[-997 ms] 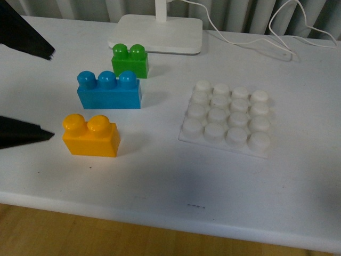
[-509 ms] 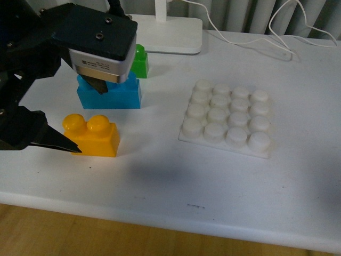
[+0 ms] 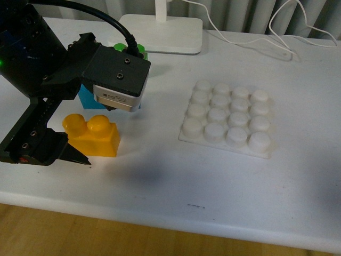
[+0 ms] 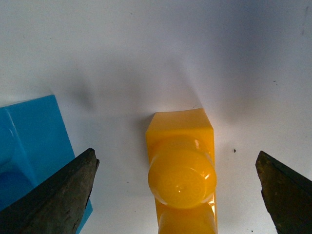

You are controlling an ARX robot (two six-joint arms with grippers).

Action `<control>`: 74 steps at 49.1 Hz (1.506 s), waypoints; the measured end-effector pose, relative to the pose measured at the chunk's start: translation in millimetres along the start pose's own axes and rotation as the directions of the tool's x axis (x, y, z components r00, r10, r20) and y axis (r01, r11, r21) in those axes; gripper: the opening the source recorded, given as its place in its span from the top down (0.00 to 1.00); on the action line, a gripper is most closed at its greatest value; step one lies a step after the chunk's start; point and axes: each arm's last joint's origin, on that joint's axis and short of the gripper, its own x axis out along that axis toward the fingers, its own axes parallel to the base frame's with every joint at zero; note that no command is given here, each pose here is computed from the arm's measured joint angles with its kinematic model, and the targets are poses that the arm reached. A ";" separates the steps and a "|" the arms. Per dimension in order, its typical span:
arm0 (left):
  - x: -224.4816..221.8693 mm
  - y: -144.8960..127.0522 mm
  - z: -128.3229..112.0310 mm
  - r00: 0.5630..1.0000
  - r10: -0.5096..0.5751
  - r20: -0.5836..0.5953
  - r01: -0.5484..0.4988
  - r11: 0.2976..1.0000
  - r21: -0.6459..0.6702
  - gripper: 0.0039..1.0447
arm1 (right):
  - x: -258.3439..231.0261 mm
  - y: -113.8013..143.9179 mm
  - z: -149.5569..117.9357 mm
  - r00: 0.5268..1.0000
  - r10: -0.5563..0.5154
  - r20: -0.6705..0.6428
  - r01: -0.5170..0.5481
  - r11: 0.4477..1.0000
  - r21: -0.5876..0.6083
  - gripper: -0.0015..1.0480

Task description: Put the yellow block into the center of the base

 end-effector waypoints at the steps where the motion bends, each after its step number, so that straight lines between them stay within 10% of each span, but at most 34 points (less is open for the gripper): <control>1: 0.5 0.2 -0.1 1.000 0.001 0.000 -0.001 1.000 0.001 0.07 | 0.0 0.0 0.0 1.000 0.000 0.000 0.000 1.000 0.000 0.09; 25: 0.4 -1.5 0.2 1.000 -0.021 -0.001 0.021 1.000 -0.003 0.68 | 0.0 0.0 0.0 1.000 0.000 0.000 0.000 1.000 0.000 0.09; 50: -52.0 62.4 64.3 0.969 0.191 0.155 -0.197 0.980 0.026 0.70 | 0.0 0.0 0.0 1.000 0.000 0.000 0.000 1.000 0.000 0.09; 74: 3.4 101.0 140.7 0.970 0.117 0.213 -0.132 0.990 0.055 0.70 | 0.0 0.0 0.0 1.000 0.000 0.000 0.000 1.000 0.000 0.09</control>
